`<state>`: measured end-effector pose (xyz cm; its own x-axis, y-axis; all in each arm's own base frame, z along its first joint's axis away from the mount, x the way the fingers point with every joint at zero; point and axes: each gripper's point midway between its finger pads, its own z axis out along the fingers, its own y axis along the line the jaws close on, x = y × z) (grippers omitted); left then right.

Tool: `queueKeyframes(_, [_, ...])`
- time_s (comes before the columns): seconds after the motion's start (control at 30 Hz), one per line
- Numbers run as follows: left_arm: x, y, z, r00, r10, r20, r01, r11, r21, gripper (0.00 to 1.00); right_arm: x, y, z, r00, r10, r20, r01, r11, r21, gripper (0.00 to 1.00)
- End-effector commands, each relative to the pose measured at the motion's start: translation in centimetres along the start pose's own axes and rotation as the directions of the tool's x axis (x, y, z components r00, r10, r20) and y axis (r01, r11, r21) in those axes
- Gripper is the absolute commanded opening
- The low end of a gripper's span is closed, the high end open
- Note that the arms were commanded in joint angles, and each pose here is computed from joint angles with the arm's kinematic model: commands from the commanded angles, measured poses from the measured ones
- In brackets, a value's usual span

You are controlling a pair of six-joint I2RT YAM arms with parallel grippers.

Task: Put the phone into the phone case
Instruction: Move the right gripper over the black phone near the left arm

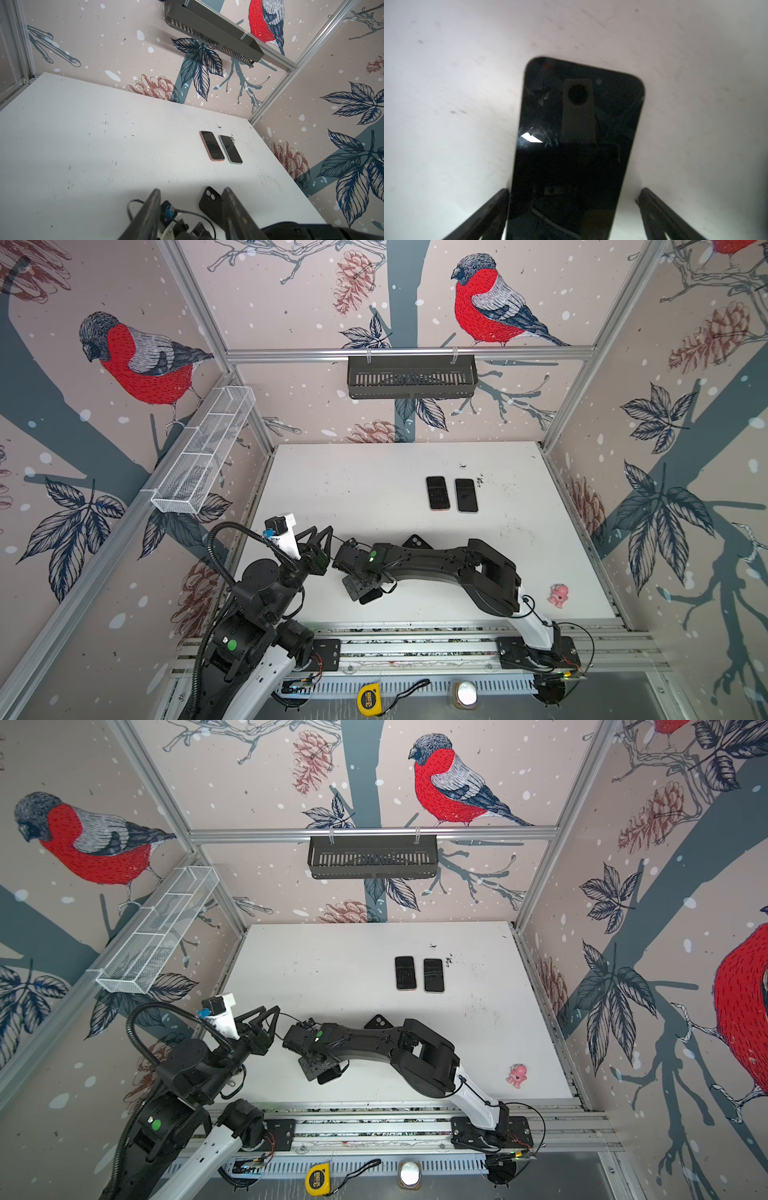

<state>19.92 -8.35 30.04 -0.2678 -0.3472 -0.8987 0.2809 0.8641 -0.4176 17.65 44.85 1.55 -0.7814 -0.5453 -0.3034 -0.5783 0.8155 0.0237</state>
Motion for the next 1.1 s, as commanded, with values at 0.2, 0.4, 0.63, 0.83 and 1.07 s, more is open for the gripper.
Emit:
queueKeyframes(0.2, [-0.8, -0.6, 0.2, 1.000, -0.006, 0.027, 0.005, 1.000, 0.024, 0.49, 2.9, -5.0, -0.5, 0.999, 0.017, -0.051, -0.014, 0.999, 0.053, 0.90])
queueKeyframes(0.4, [-0.6, -0.5, 0.4, 1.000, -0.005, 0.019, 0.004, 1.000, 0.022, 0.49, 2.9, -4.1, -0.9, 0.999, -0.004, -0.045, 0.003, 1.000, -0.018, 0.83])
queueKeyframes(0.63, [-0.5, -0.5, 0.6, 1.000, -0.005, 0.013, 0.005, 1.000, 0.020, 0.49, 1.8, -2.9, -3.2, 0.998, -0.045, 0.036, 0.049, 0.993, -0.106, 0.81])
queueKeyframes(0.83, [-0.4, -0.5, 0.6, 1.000, -0.002, 0.008, 0.002, 1.000, 0.020, 0.48, 1.2, -3.9, -4.7, 0.994, -0.077, 0.079, 0.086, 0.991, -0.104, 0.73])
queueKeyframes(1.07, [-0.4, -0.5, 0.7, 1.000, -0.001, 0.006, 0.001, 1.000, 0.019, 0.48, 1.7, -3.0, -4.2, 0.988, -0.136, 0.072, 0.146, 0.976, -0.164, 0.89])
